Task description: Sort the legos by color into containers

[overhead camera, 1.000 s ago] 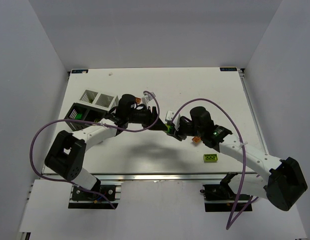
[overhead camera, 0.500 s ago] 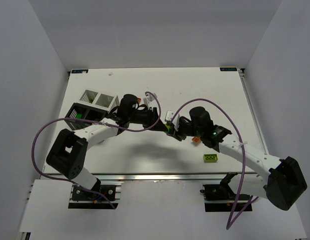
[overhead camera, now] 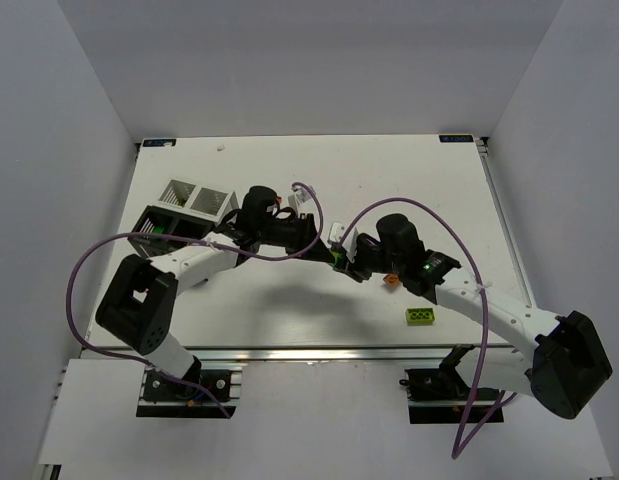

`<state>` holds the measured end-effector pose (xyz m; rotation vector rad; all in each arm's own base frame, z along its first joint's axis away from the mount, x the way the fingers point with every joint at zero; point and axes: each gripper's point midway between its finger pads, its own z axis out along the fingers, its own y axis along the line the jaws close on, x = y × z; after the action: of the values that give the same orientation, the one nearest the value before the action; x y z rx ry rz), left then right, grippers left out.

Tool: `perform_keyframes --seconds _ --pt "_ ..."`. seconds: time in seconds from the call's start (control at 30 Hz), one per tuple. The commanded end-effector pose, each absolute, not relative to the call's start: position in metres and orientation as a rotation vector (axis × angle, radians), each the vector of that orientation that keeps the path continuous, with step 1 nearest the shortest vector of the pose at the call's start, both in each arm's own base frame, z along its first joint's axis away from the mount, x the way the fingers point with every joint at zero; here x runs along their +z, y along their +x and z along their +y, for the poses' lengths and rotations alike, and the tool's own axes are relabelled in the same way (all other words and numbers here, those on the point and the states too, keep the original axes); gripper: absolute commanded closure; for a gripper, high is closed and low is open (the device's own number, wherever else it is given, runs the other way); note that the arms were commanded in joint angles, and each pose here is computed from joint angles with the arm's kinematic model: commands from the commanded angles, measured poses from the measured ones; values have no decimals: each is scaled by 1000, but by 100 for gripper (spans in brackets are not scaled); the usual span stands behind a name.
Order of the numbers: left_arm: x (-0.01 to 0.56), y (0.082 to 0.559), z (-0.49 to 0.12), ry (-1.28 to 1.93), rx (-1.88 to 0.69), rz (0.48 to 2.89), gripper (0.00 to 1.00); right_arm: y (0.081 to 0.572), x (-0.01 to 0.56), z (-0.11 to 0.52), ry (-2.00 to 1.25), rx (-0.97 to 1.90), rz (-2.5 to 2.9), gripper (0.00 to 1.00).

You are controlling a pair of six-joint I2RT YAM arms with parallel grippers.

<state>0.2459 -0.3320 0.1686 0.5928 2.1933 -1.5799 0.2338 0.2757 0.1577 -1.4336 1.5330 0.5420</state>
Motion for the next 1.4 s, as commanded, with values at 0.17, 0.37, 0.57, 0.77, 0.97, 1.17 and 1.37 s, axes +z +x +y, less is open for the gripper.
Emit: perform_keyframes --seconds 0.17,0.37,0.57,0.77,0.97,1.17,1.37 --pt "206 245 -331 715 -1546 2060 100 236 168 283 -1426 549 1481 100" --pt "212 258 -320 677 -1486 2043 100 233 175 283 -1420 559 1466 100" --pt "221 271 -307 633 -1444 2014 100 230 183 284 -1412 572 1445 100" --pt "228 291 -289 555 -1401 1997 100 228 189 283 -1405 580 1435 100" --pt "234 301 -277 505 -1366 1979 100 227 188 283 -1408 582 1437 100" --pt "242 307 -268 470 -1301 1957 100 228 187 283 -1410 582 1441 100" --pt "246 316 -260 433 -1238 1950 100 230 184 283 -1412 575 1452 100"
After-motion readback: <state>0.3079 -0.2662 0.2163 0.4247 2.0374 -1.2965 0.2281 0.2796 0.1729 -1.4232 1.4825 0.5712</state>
